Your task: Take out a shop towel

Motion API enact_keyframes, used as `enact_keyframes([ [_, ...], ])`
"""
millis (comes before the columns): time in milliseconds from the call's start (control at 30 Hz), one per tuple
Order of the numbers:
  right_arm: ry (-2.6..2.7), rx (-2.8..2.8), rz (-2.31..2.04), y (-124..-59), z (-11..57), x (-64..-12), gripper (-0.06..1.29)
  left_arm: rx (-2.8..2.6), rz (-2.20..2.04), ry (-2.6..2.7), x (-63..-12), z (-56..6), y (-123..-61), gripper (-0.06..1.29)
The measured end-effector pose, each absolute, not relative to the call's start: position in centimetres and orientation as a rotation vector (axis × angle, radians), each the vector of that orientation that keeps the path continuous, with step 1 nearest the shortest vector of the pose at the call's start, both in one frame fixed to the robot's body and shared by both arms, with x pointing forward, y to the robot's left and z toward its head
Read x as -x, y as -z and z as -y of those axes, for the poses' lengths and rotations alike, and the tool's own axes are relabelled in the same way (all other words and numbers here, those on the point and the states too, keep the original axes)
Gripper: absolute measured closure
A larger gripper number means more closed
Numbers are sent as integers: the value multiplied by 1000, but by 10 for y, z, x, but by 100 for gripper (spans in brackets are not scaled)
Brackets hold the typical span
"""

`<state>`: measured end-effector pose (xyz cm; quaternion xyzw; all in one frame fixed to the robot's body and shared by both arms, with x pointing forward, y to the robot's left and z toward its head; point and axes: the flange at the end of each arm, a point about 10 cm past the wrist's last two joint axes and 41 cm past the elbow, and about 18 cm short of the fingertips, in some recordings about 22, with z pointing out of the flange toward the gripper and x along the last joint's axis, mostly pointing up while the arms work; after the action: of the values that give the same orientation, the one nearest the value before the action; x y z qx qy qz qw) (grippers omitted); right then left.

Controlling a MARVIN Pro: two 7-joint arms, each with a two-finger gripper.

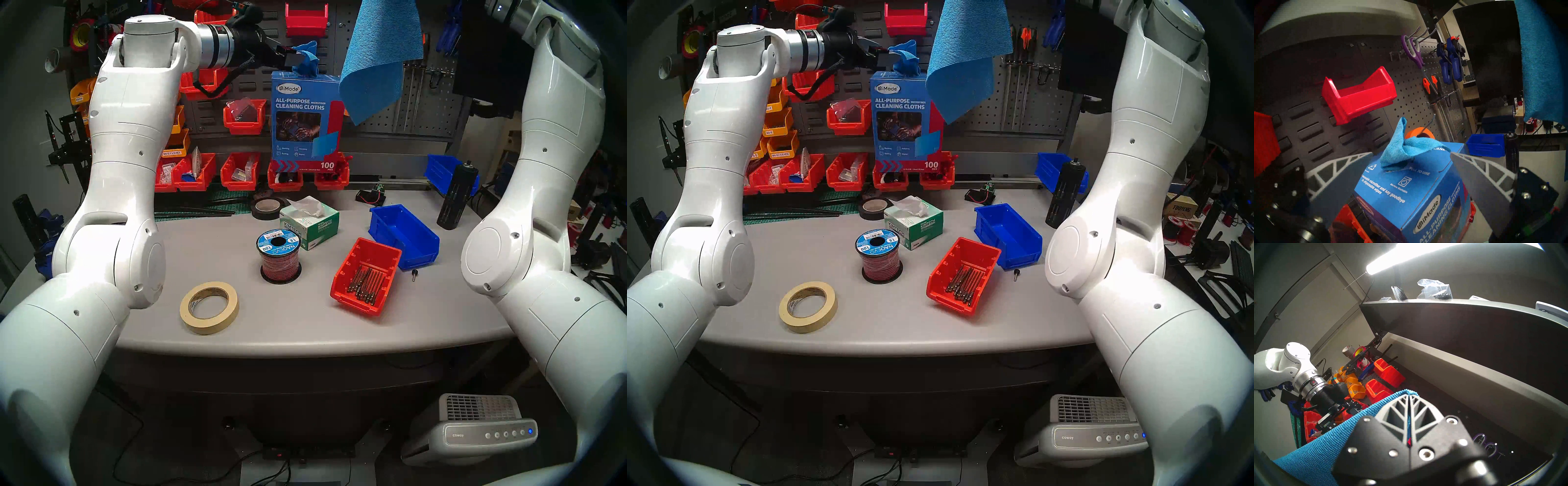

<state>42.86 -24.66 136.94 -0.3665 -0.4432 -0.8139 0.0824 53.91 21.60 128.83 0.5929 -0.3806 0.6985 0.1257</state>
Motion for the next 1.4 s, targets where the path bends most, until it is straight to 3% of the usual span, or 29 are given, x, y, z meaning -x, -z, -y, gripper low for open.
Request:
enact_keyframes([
  [367, 2381, 1170, 1270, -1337, 257, -438, 127, -1552, 1165, -2056, -494, -246, -1297, 0],
  [767, 2291, 1316, 1168, -1270, 282, -447, 127, -1555, 1130, -2028, -465, -263, -1258, 0],
  [1400, 2294, 1507, 1010, -1188, 332, -408, 127, -1608, 983, -2008, -429, -252, -1191, 0],
])
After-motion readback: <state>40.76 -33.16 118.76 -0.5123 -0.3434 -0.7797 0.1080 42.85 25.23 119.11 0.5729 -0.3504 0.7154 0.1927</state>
